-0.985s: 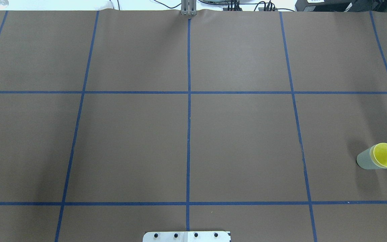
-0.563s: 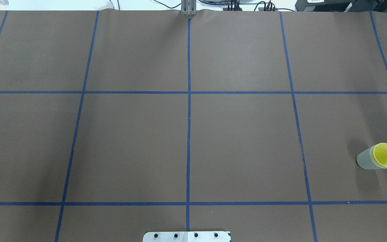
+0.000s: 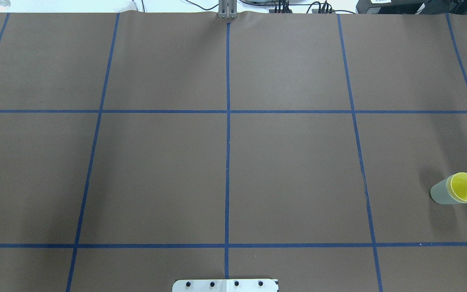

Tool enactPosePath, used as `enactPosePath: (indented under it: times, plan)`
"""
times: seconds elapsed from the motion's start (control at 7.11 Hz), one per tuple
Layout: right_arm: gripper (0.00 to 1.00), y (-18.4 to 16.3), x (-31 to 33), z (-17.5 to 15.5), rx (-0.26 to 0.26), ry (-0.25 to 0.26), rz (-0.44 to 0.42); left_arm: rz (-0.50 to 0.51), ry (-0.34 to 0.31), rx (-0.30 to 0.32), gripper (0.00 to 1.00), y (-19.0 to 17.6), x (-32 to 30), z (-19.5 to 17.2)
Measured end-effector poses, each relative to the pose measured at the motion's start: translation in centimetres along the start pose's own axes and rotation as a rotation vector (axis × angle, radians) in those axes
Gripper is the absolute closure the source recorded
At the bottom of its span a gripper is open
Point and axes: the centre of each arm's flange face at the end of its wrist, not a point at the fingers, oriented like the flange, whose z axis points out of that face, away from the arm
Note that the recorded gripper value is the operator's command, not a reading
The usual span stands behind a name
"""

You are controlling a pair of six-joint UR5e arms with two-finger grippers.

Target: Transfer and stack yellow cup on green cup

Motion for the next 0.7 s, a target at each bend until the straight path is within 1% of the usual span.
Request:
enactPosePath:
  times: [0.7]
  plan:
    - [0.00, 0.2, 0.2, 0.2, 0.019, 0.008, -0.008, 0.008, -0.004, -0.006, 0.00, 1.4, 0.1, 0.1]
